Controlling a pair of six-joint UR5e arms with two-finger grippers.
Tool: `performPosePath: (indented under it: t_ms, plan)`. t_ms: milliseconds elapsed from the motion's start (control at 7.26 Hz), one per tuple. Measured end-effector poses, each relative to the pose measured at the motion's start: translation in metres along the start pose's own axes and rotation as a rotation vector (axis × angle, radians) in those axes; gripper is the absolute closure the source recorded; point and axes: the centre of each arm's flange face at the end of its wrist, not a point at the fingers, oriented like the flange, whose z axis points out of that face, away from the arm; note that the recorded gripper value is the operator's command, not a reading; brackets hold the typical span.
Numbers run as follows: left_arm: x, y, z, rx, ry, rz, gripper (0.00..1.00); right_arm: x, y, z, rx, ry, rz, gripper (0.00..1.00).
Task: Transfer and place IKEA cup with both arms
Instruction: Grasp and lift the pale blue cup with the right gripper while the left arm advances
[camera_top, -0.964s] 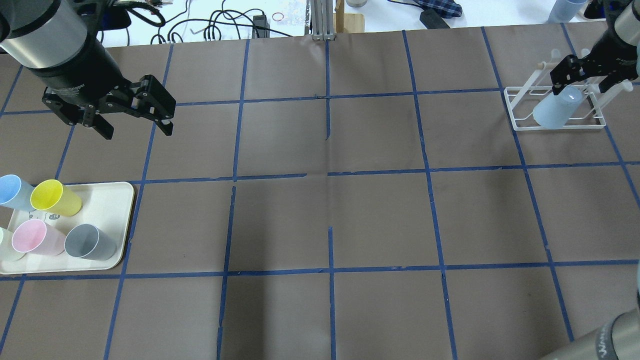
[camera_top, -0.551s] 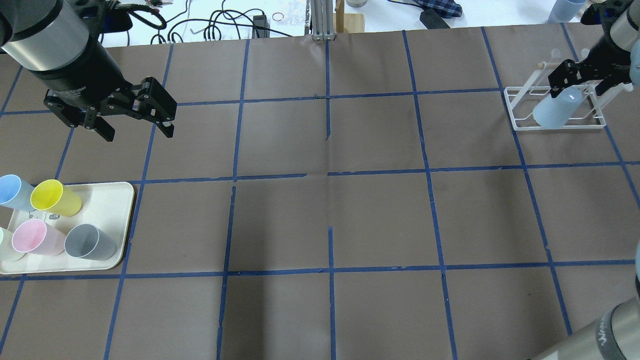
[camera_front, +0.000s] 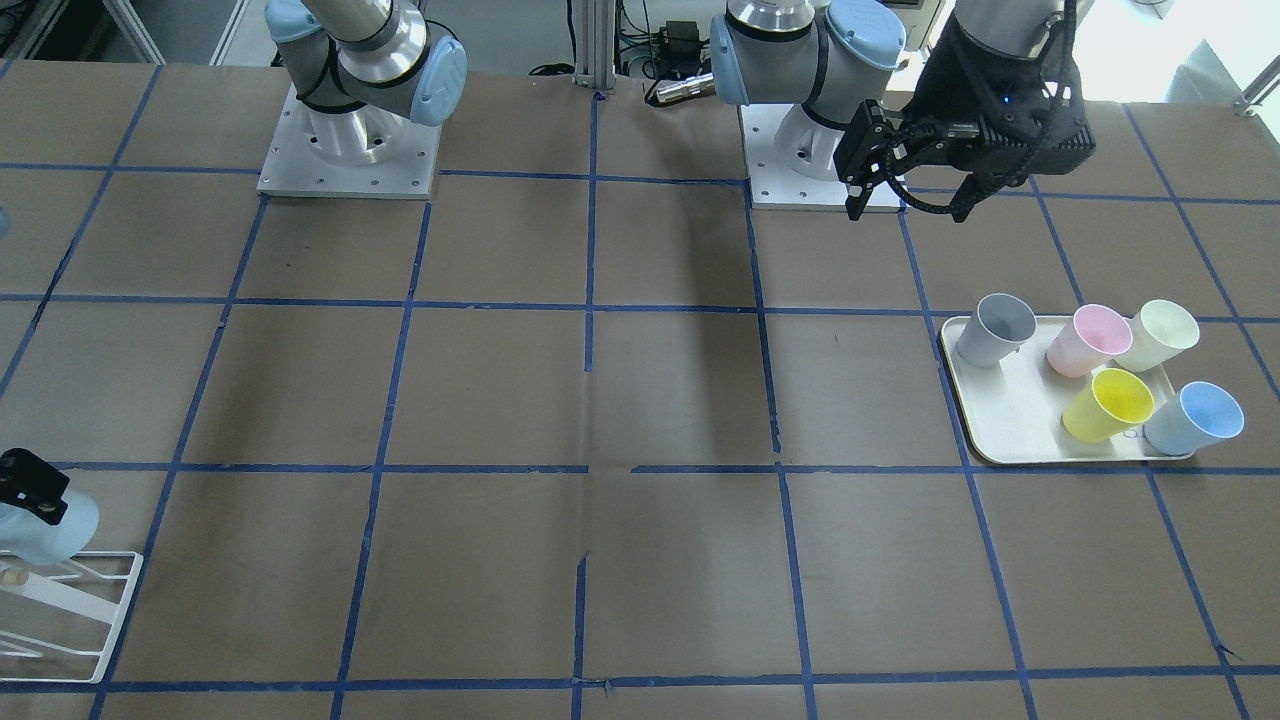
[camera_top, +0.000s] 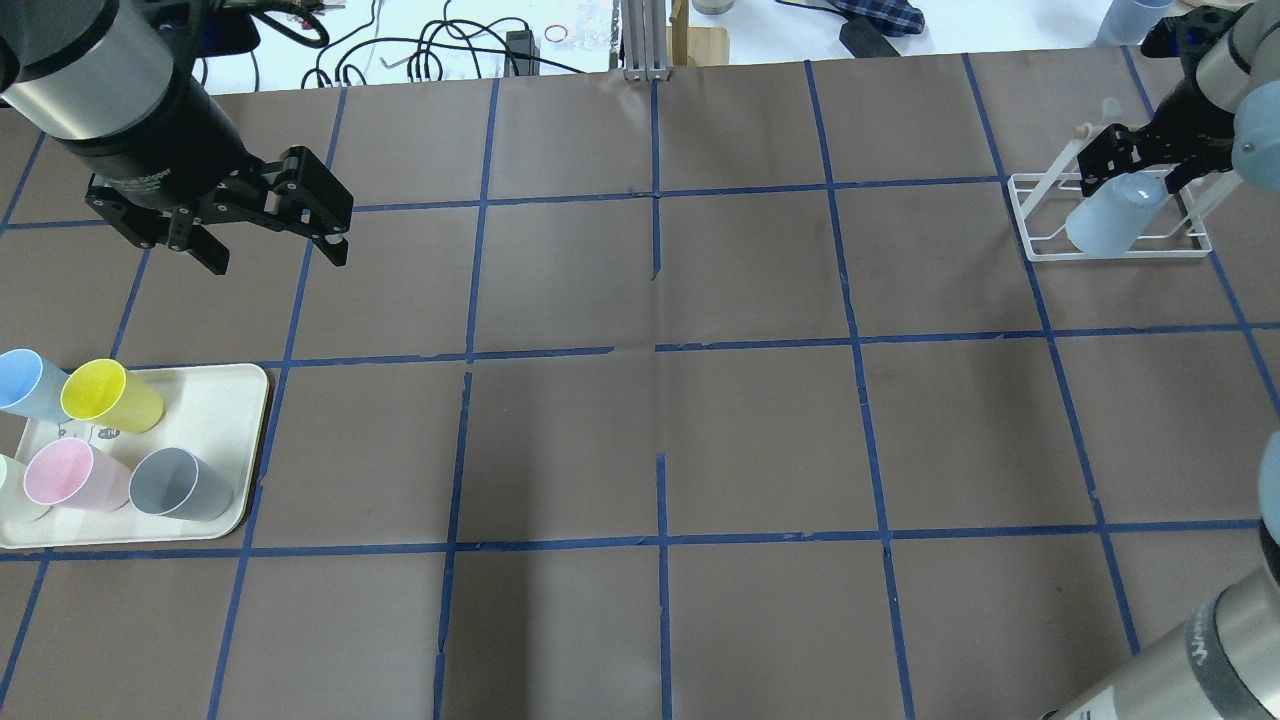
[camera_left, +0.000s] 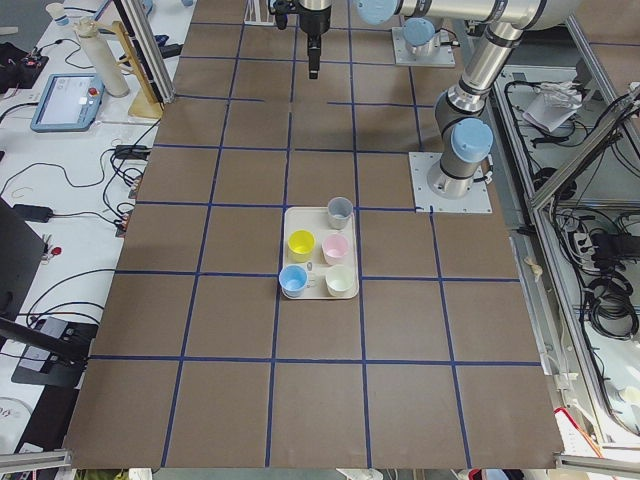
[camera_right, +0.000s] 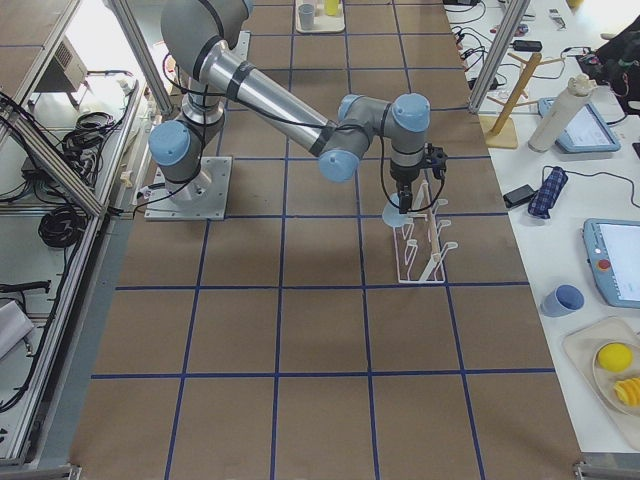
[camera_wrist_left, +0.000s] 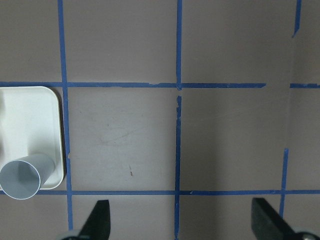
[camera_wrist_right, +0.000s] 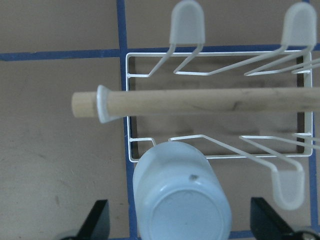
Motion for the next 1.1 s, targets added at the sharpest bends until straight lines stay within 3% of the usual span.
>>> performPosePath:
  t_ms: [413, 551, 826, 964, 1101]
  plan:
    - [0.001, 0.002, 0.005, -0.014, 0.002, 0.001, 0.0, 0.002, -0.002, 0.007, -0.001, -0.001, 0.0, 0.1]
    - [0.002, 0.002, 0.008, -0.021, 0.005, 0.002, 0.0, 0.002, -0.002, 0.008, -0.002, -0.001, 0.001, 0.24]
    - [0.002, 0.0, 0.015, -0.033, 0.007, 0.0, 0.0, 0.004, -0.002, 0.01, -0.003, -0.004, 0.002, 0.39]
    - [0.003, -0.002, 0.017, -0.034, 0.008, 0.0, 0.0, 0.004, -0.002, 0.009, 0.0, -0.011, 0.001, 0.52]
    - [0.003, -0.003, 0.017, -0.03, 0.016, 0.004, 0.0, 0.003, -0.003, 0.008, 0.005, -0.018, -0.003, 0.53]
